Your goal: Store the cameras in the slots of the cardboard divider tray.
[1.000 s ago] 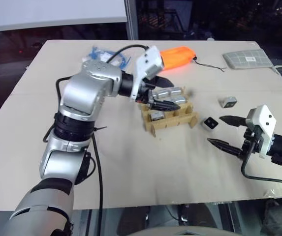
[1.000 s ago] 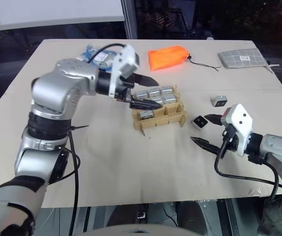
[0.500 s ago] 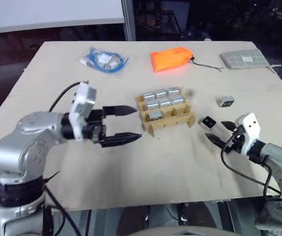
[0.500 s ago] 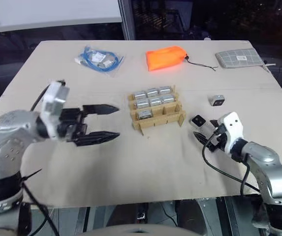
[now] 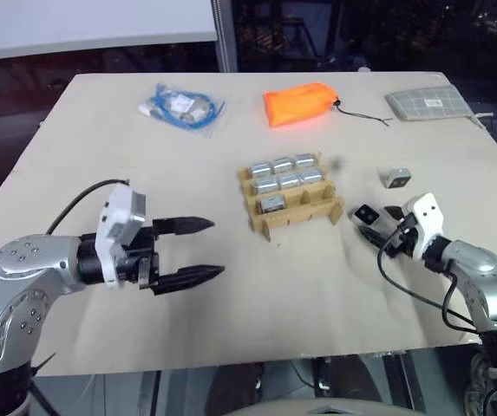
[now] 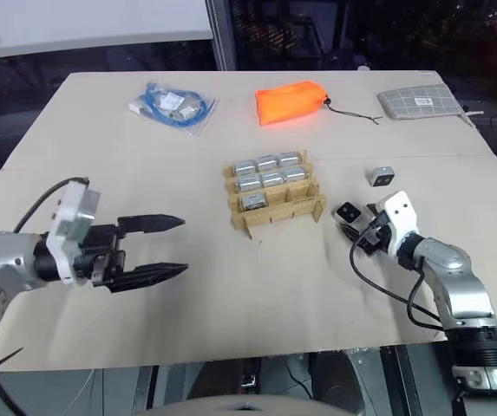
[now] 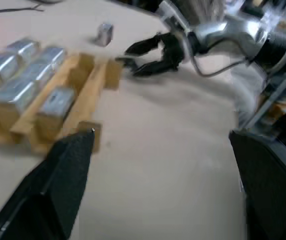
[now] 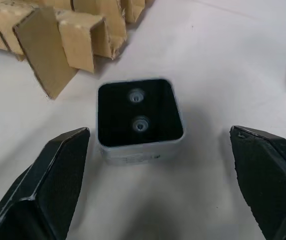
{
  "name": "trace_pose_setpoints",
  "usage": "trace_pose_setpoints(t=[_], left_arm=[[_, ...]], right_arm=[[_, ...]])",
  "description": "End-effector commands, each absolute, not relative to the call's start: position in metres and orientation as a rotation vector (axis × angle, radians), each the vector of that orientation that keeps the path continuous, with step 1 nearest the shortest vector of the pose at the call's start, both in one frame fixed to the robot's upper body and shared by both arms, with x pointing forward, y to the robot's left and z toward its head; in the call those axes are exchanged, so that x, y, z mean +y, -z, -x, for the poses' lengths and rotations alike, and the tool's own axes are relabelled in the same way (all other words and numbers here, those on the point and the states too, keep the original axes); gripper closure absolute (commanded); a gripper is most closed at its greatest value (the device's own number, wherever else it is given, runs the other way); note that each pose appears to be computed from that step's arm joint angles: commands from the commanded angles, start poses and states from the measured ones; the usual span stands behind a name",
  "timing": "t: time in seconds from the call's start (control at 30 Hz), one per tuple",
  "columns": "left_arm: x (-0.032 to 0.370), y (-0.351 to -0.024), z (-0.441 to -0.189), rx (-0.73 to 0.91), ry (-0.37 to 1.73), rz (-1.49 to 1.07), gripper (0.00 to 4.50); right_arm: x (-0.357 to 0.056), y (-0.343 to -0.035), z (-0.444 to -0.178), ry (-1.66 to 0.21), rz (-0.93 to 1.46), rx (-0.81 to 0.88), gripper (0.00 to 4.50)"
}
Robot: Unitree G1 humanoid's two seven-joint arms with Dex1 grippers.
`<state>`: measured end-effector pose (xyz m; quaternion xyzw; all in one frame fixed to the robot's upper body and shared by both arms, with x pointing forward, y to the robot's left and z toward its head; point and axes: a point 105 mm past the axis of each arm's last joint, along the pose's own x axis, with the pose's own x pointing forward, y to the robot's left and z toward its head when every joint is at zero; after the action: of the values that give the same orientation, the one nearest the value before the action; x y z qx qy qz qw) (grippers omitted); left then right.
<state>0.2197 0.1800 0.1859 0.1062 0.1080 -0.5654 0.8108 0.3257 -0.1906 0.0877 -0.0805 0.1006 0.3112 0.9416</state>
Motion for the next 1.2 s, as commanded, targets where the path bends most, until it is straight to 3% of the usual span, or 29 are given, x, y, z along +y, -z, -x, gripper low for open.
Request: trace_pose_setpoints(t=[0.03,0.13,0.23,0.3,0.47,0.67,0.87,1.2], left_arm=[[0.172,-0.198,-0.219,0.164,1.243,-0.290,0.04],[0.166,-0.203,-0.221,0.131,1.261,-0.295,0.00],[0.165,-0.203,-0.222,0.130,1.270,-0.295,0.00],[0.165,-0.202,-0.223,0.131,1.274,-0.299,0.00],[0.163,-0.204,-0.224,0.118,1.286,-0.286,0.00],[0.143,-0.198,-0.231,0.118,1.262,-0.098,0.00],[0.136,-0.196,-0.257,0.192,1.161,0.249,0.00],[0.110,-0.189,-0.241,0.328,1.337,0.364,0.00]], right_arm=[[-0.187,-0.100,-0.327,-0.668,0.179,0.152,0.00],[-0.187,-0.102,-0.327,-0.665,0.178,0.130,0.74],[-0.186,-0.103,-0.328,-0.667,0.174,0.117,2.31],[-0.186,-0.104,-0.329,-0.665,0.174,0.111,2.75],[-0.187,-0.109,-0.331,-0.654,0.197,0.081,2.75],[-0.194,-0.153,-0.338,-0.548,0.555,-0.219,2.75],[-0.135,-0.167,-0.308,-0.741,0.901,-0.508,2.75],[-0.057,-0.197,-0.264,-0.928,1.044,-0.974,2.75]])
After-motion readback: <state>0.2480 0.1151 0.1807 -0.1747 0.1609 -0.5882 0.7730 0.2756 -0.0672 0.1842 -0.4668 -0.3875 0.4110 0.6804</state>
